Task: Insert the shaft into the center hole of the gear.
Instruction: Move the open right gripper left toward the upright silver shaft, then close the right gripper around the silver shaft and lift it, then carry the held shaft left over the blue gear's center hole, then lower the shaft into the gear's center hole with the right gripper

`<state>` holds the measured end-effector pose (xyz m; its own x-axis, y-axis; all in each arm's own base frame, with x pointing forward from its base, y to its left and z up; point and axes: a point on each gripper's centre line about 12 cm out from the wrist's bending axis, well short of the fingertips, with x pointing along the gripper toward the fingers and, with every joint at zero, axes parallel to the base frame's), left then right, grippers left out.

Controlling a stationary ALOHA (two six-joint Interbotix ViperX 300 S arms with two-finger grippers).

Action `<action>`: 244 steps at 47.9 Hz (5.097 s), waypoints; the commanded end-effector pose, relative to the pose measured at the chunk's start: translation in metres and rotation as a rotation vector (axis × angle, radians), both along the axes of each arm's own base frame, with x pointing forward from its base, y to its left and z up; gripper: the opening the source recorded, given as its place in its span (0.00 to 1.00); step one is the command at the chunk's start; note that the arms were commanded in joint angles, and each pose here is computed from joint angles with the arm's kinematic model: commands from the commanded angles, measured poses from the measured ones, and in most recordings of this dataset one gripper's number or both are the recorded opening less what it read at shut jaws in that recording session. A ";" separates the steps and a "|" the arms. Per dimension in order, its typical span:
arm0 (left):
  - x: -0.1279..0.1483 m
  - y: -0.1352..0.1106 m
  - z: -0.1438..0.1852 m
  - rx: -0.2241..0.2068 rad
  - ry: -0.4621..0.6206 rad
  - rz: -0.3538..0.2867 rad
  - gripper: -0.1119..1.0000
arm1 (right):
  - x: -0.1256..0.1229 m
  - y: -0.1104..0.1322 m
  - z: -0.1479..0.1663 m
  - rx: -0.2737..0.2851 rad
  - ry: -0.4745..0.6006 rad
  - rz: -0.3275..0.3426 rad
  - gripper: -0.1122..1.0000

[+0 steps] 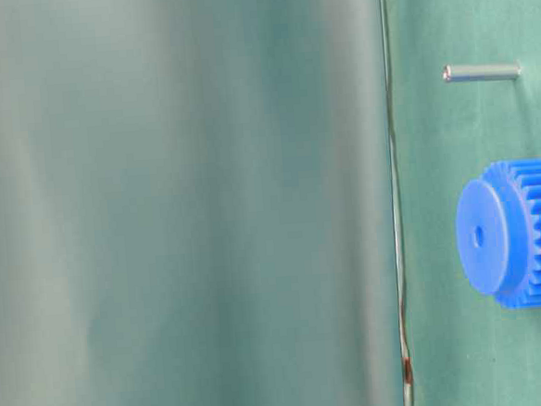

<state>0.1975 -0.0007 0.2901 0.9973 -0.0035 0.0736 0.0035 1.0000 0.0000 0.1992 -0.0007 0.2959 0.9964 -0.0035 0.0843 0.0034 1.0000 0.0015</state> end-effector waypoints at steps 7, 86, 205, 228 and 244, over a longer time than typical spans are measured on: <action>0.004 0.000 0.015 0.003 0.012 -0.002 0.10 | 0.005 -0.003 0.006 -0.007 0.023 -0.016 0.12; 0.005 0.000 0.013 0.011 0.029 -0.003 0.10 | 0.115 -0.076 -0.181 0.185 0.529 -0.323 0.81; 0.005 0.000 0.013 0.005 0.032 -0.003 0.10 | 0.213 -0.062 -0.122 0.142 0.602 -0.179 0.25; 0.005 0.000 0.011 0.005 0.040 -0.003 0.10 | 0.222 -0.061 -0.131 0.145 0.622 -0.175 0.25; 0.005 0.000 0.012 0.005 0.041 -0.003 0.10 | 0.225 -0.062 -0.145 0.156 0.644 -0.180 0.25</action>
<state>0.2002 -0.0010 0.2929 0.9999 -0.0060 0.0107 0.0060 1.0000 0.0043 0.4204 -0.0620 0.1430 0.8188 -0.1360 -0.5577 0.2173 0.9726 0.0820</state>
